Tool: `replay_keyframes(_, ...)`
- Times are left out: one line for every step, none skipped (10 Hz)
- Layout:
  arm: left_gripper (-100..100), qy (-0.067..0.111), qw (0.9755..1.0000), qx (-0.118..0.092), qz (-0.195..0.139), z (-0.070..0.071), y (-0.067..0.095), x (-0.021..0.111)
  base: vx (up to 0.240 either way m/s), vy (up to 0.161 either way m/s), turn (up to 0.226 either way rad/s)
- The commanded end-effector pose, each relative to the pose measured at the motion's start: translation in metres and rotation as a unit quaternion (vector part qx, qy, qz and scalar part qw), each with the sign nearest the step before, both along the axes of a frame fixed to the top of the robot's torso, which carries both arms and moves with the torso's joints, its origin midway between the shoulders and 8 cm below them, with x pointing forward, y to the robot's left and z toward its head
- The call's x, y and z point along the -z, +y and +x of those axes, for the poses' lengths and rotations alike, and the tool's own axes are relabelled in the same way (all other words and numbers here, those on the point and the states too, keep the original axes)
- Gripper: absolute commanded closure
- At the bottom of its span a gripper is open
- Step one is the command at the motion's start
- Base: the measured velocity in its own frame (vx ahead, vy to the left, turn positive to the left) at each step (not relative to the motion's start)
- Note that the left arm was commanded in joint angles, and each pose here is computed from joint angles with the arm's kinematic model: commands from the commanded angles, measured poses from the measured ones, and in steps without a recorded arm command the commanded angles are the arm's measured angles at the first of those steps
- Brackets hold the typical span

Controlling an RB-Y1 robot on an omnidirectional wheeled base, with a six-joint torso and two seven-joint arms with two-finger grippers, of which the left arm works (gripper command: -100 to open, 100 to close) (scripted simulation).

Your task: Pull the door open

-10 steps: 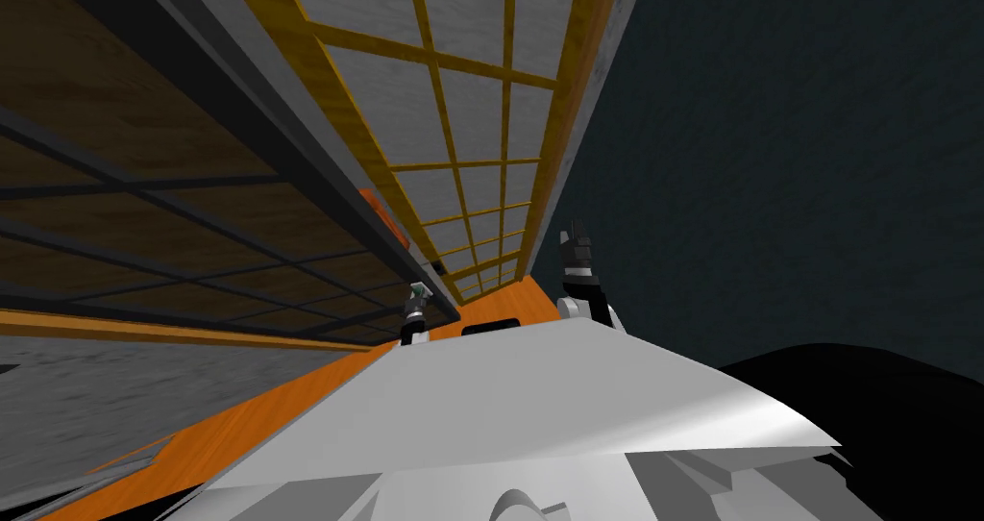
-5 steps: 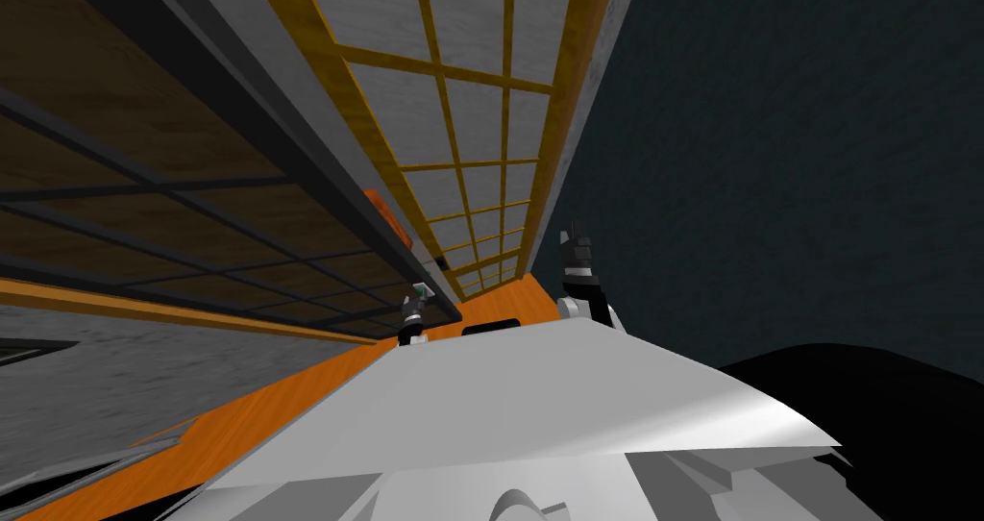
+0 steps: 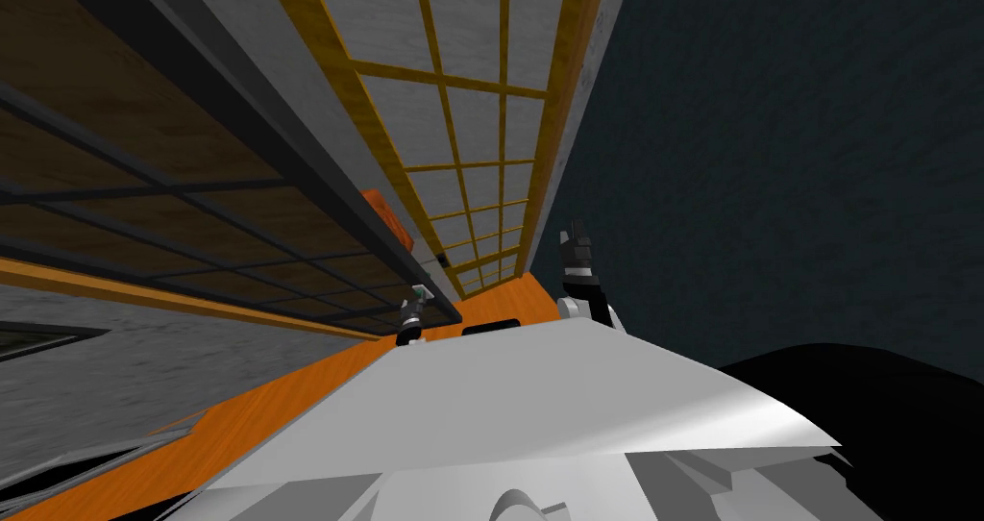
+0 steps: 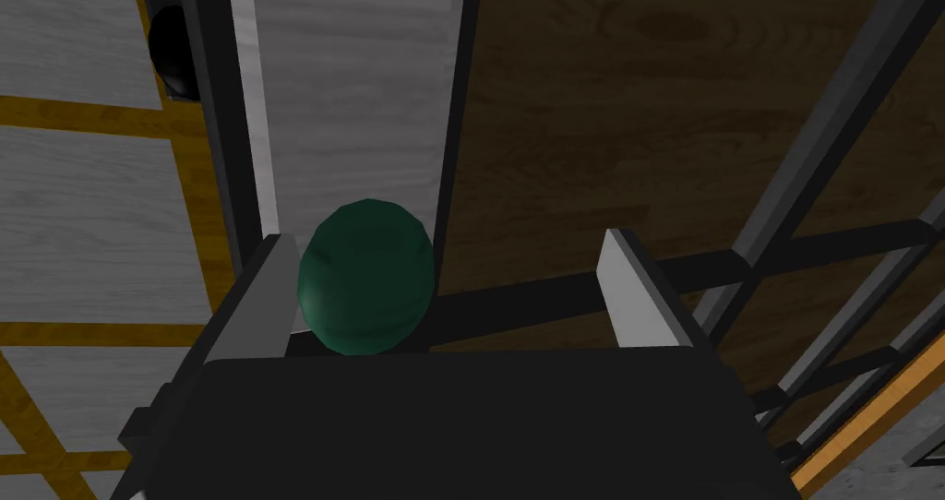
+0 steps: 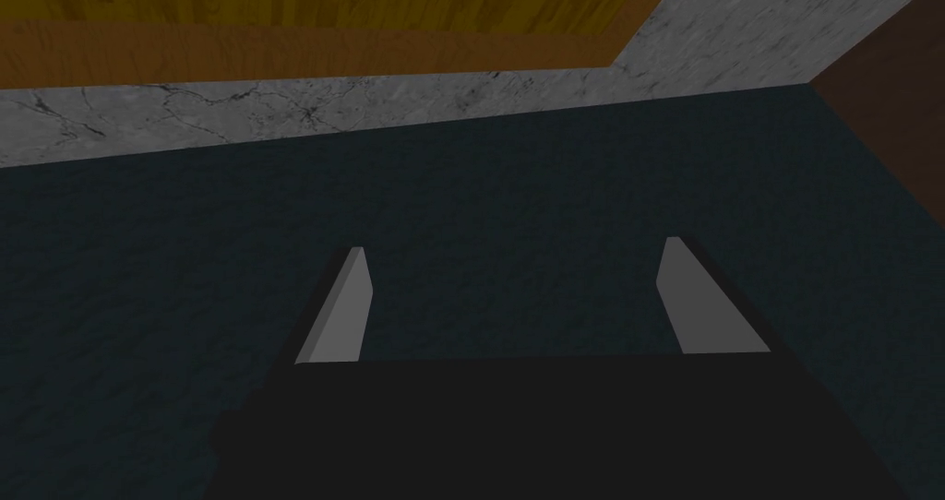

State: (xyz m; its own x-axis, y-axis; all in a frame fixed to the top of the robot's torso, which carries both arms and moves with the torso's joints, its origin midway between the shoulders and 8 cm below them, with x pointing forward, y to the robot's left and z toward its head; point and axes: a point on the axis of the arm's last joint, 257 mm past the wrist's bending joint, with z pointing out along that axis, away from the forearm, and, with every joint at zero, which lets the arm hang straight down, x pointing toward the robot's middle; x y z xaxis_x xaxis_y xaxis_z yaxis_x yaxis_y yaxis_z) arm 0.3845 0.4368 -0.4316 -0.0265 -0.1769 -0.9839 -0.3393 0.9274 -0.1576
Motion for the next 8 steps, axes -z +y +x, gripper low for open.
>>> replay_keyframes(100,0.007,0.9996,-0.018,-0.019,-0.015,0.017,0.008,-0.076,0.002,0.008)
replay_keyframes(100,0.007,0.9996,-0.018,-0.019,-0.015,0.017,0.008,-0.071,0.008,-0.005)
replay_keyframes(100,0.003,0.999,-0.024,-0.038,-0.02,0.02,0.011,-0.082,0.019,-0.03)
replay_keyframes(100,0.001,0.9985,-0.027,-0.048,-0.023,0.022,0.012,-0.078,0.019,-0.016)
replay_keyframes(100,-0.001,0.9979,-0.03,-0.058,-0.025,0.023,0.013,-0.089,0.01,-0.011)
replay_keyframes(100,-0.001,0.9979,-0.03,-0.058,-0.025,0.023,0.013,-0.068,0.0,0.007)
replay_keyframes(100,-0.007,0.9962,-0.036,-0.079,-0.029,0.026,0.015,-0.084,0.009,0.001)
replay_keyframes(100,-0.011,0.995,-0.039,-0.091,-0.031,0.027,0.015,-0.078,0.019,-0.035)
